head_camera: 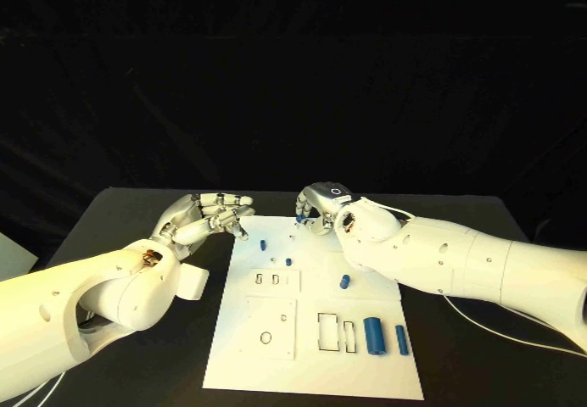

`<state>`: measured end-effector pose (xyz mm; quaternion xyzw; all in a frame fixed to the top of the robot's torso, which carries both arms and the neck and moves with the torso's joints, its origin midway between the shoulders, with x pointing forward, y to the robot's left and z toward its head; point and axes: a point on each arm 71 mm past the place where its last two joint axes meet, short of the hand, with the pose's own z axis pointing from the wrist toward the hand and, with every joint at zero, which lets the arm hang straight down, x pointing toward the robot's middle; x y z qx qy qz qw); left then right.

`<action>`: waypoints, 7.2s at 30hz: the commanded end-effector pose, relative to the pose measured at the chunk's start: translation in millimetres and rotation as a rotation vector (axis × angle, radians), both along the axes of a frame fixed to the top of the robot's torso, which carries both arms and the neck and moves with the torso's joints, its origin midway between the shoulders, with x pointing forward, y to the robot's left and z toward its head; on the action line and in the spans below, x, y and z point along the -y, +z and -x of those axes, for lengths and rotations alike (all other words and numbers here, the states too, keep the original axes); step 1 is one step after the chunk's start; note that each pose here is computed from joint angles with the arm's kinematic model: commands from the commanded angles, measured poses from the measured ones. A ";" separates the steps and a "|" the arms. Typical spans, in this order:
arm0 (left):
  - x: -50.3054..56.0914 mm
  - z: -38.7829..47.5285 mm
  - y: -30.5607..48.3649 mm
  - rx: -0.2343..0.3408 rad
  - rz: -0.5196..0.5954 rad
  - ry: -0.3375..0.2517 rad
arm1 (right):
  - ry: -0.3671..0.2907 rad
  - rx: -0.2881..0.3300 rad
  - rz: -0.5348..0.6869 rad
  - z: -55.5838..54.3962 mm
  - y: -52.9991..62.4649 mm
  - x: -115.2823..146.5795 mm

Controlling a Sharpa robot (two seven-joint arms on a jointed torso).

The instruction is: Assemble the parts on the task board

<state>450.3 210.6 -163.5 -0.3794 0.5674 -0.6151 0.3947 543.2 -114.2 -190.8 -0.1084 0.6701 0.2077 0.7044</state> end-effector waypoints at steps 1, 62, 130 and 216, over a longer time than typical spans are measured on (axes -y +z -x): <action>2.7 0.2 2.2 0.005 0.011 -0.020 | 0.012 -0.005 0.012 -0.5 -1.9 -2.3; 2.2 -2.2 6.1 0.011 0.011 -0.023 | 0.024 -0.041 0.015 1.8 -8.6 -3.3; -8.2 -11.9 2.2 0.015 0.001 0.004 | -0.273 -0.360 -0.167 5.1 -20.7 111.3; -3.2 -11.2 1.9 0.006 0.002 -0.012 | 0.018 -0.092 -0.072 31.5 -18.0 -30.4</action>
